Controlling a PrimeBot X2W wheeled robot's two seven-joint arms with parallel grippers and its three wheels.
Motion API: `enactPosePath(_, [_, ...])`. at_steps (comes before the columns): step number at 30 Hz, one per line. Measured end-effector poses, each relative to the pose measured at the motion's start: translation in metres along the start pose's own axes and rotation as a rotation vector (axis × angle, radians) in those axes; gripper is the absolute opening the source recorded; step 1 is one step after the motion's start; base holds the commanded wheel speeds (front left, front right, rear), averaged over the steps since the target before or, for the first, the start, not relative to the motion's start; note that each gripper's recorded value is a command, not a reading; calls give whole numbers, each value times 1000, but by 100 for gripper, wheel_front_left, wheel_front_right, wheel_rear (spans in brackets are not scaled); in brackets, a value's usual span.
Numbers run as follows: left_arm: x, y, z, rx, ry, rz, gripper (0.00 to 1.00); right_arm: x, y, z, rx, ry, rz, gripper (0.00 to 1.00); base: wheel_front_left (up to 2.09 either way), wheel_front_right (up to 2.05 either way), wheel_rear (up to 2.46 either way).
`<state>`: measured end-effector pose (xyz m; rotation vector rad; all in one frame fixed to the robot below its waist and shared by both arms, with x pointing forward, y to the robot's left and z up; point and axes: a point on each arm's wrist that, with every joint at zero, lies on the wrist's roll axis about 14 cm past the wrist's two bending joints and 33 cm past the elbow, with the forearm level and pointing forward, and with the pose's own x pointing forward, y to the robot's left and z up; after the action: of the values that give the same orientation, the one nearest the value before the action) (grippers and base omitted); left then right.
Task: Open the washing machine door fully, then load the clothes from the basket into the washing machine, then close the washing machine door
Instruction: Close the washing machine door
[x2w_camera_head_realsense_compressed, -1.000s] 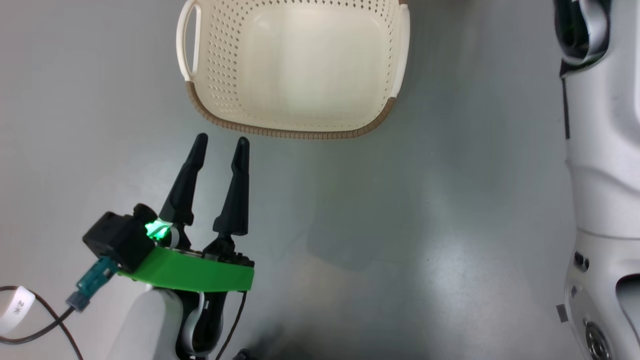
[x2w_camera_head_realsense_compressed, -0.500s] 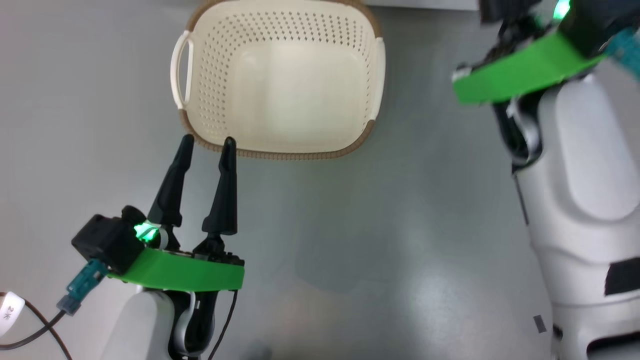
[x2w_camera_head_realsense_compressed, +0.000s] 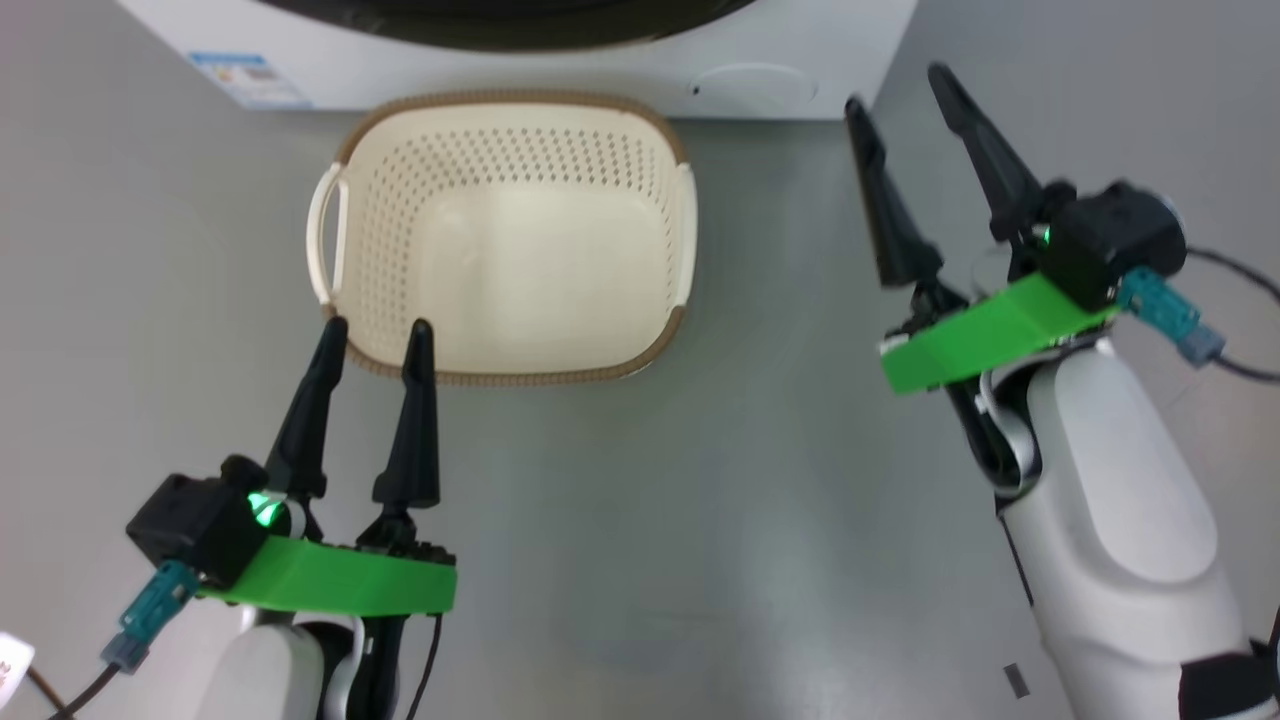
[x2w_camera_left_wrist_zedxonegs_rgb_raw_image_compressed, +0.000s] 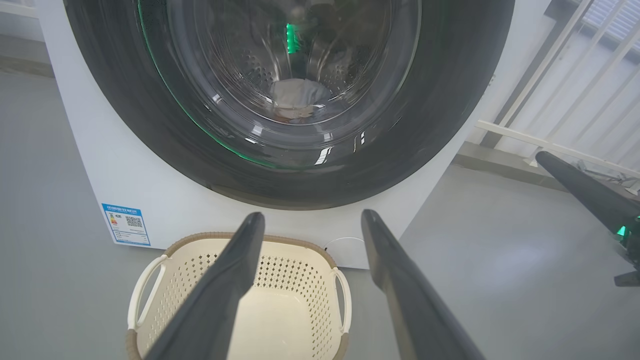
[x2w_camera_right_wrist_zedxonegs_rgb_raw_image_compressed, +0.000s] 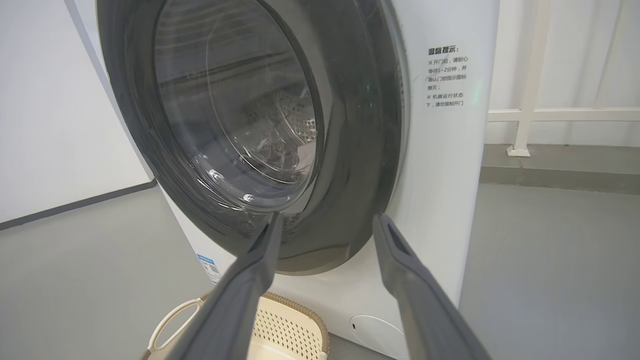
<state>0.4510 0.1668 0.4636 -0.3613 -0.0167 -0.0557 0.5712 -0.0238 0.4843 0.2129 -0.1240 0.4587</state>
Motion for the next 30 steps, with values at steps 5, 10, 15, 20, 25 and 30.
enactPosePath(5, [-7,-4,9,8,-14,-11,100,-29,-6,8,8,16,-44,100,0,0,0])
enactPosePath(10, [-14,-14,14,14,-23,-35,100,-60,-11,16,-1,30,-87,100,0,0,0])
enactPosePath(15, [-20,-23,19,19,-29,-60,100,-92,-22,26,-3,36,-150,100,0,0,0])
enactPosePath(20, [-29,-27,23,23,-35,-68,100,-130,-33,33,-7,45,-227,100,0,0,0])
enactPosePath(25, [-41,-29,22,53,-23,-74,100,-166,-45,41,-6,46,-305,100,0,0,0])
enactPosePath(30, [-53,-32,25,74,-25,-81,100,-196,-52,52,2,31,-370,100,0,0,0])
